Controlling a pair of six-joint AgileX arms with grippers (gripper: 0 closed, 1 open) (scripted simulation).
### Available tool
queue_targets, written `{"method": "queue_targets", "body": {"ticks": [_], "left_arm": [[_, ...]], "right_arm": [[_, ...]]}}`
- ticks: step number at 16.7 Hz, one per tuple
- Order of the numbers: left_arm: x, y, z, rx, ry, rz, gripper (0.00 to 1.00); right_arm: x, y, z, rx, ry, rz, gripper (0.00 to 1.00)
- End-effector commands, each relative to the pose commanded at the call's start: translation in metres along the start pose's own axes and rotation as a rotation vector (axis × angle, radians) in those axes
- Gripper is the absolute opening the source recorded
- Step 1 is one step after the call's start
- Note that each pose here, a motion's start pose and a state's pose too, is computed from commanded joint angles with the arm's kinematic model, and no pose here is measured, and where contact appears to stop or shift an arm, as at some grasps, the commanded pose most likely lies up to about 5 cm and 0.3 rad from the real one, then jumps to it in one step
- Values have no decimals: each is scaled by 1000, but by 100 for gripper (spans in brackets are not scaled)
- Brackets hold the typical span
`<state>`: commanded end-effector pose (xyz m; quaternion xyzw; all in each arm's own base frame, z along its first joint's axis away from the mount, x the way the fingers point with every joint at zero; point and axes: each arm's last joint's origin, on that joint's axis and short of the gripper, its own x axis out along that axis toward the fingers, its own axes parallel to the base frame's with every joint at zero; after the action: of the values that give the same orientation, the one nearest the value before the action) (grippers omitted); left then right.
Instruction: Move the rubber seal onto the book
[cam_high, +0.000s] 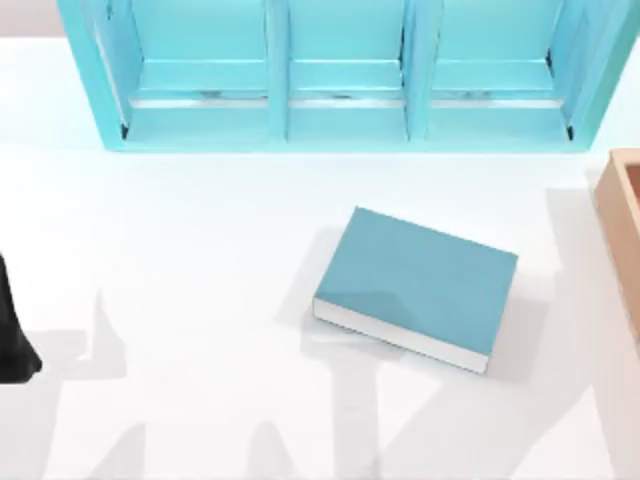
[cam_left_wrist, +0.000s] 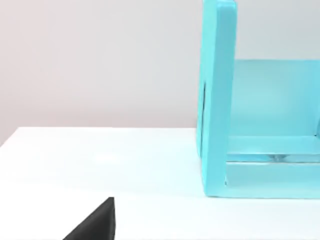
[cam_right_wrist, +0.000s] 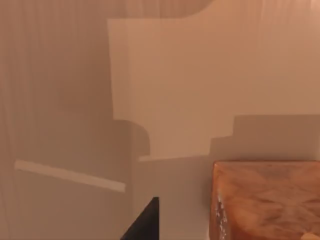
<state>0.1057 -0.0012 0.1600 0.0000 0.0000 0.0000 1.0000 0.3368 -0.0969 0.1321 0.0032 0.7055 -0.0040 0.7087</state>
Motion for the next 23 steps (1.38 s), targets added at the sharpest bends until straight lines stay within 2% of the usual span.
{"method": "queue_targets", "body": {"ticks": [7,18,20,23], "left_arm": [[0,0,0,0,0,0,100],[0,0,0,0,0,0,100],[0,0,0,0,0,0,100],[0,0,0,0,0,0,100]], "right_arm": [[0,0,0,0,0,0,2],[-4,0,2,2,-13,-5,0],[-23,3,10,8,-69,-22,0],[-75,10,25,17,-208,-53,0]]}}
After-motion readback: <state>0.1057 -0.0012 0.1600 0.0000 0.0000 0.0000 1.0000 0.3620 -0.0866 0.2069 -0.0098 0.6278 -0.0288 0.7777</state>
